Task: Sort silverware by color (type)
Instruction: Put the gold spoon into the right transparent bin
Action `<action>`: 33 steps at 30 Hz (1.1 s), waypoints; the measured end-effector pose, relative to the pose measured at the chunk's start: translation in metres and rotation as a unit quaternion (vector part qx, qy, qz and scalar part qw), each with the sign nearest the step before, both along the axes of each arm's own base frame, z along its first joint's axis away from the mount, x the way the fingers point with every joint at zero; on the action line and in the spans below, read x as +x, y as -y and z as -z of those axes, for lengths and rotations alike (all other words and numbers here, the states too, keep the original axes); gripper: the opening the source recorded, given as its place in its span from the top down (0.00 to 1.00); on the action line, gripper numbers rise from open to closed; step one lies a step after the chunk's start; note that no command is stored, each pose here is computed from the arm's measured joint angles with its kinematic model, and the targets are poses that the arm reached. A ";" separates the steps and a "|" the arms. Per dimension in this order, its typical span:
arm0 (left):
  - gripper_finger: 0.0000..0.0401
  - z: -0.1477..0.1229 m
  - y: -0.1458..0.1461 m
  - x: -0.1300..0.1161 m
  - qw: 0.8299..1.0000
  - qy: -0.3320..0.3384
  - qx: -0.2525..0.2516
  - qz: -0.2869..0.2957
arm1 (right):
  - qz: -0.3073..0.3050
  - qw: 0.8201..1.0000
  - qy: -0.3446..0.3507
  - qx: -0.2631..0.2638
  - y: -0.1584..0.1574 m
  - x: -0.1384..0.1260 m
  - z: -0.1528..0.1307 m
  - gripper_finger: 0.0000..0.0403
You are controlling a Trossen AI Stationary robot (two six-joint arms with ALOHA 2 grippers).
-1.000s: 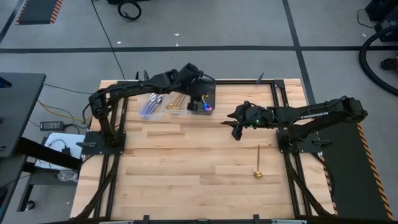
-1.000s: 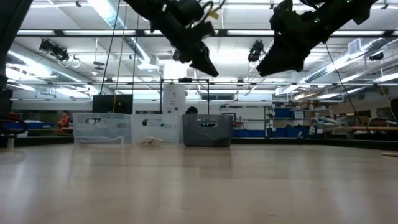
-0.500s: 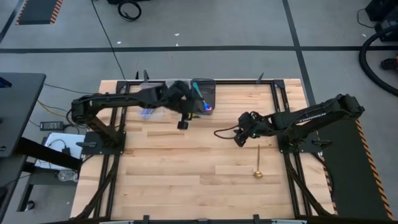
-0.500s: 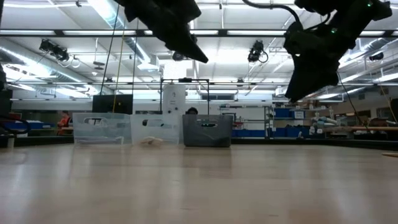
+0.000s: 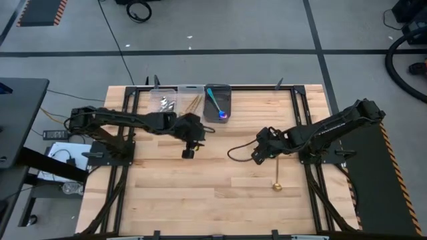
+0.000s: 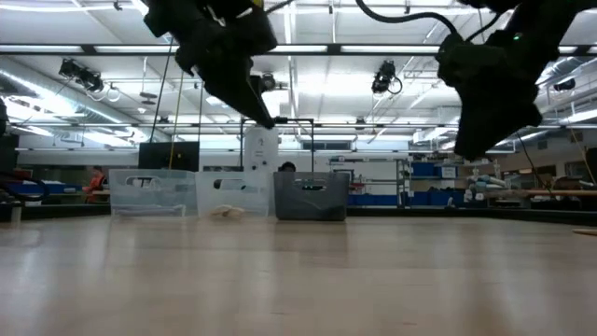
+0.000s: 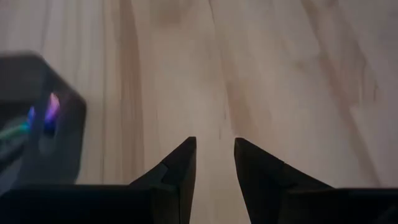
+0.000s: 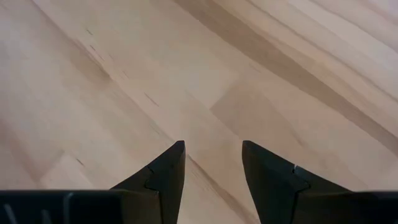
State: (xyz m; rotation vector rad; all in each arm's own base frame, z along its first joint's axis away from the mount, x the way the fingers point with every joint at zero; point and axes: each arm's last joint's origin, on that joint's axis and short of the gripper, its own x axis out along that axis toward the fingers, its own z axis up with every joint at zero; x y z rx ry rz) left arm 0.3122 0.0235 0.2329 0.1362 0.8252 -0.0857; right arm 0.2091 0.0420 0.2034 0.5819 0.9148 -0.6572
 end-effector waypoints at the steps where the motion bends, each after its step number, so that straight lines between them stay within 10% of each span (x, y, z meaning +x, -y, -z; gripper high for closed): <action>1: 0.71 -0.001 0.003 -0.002 1.000 0.012 0.000 -0.002 | 0.003 1.000 -0.010 -0.002 -0.003 0.000 -0.001 0.58; 13: 0.71 0.006 0.032 -0.051 0.998 0.063 -0.019 -0.012 | 0.083 0.979 -0.183 0.027 -0.025 0.021 0.012 0.58; 33: 0.71 0.016 0.061 -0.111 0.994 0.091 -0.046 -0.028 | 0.181 0.946 -0.229 0.140 -0.099 0.002 0.034 0.58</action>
